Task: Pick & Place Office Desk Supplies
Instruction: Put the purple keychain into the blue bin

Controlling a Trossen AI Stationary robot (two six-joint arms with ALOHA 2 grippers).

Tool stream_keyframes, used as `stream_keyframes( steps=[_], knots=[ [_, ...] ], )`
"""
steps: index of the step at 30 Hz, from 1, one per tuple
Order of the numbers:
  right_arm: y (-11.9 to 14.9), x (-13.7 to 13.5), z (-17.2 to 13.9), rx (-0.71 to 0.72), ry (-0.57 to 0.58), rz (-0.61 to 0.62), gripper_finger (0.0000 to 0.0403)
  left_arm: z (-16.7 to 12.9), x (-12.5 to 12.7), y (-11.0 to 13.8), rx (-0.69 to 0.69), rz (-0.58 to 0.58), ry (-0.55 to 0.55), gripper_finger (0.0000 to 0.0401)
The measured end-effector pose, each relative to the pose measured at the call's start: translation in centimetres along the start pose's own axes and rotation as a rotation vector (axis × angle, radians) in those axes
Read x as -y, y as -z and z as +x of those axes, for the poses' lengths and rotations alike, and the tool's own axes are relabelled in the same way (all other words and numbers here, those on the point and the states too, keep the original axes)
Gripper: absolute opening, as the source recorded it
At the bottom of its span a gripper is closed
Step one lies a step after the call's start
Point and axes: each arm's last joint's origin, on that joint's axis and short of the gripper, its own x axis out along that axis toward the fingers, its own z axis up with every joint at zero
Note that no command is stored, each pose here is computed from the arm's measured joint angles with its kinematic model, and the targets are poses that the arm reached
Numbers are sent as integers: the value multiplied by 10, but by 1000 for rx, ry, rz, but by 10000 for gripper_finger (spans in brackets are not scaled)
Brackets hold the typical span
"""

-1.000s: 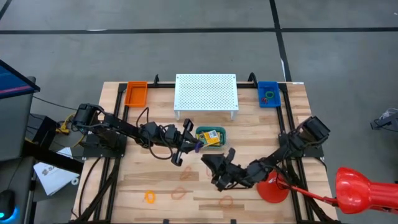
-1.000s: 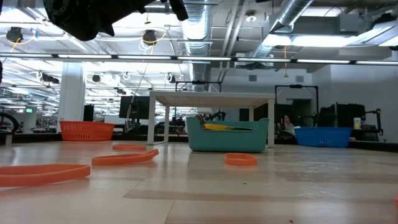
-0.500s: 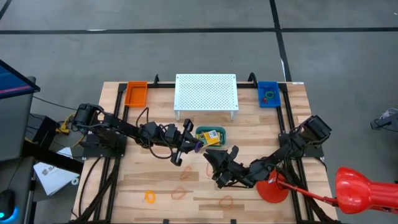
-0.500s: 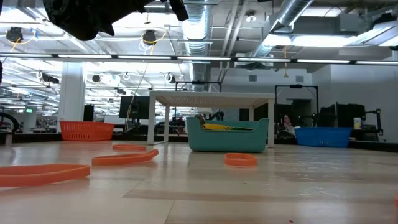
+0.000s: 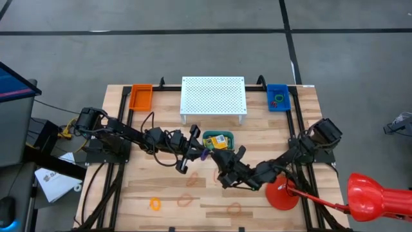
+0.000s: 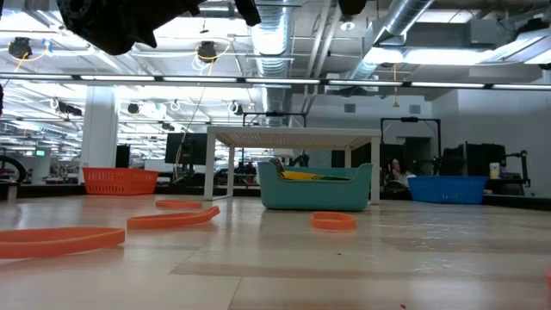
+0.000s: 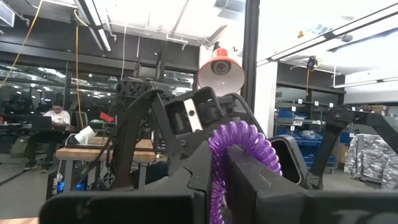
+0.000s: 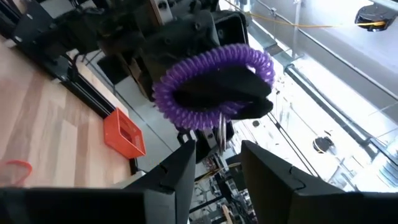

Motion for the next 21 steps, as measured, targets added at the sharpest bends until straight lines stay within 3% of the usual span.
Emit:
stream_keyframes(
  steps=[6,15,21],
  knots=[
    [2,1,5,3,4,-2,110,0,0,1,-6,0,-1,22],
    [0,0,1,12,-2,-12,10,0,0,2,-18,1,-5,22],
    [0,0,-1,-8,0,-17,4,0,-2,4,-40,1,-17,38]
  ],
)
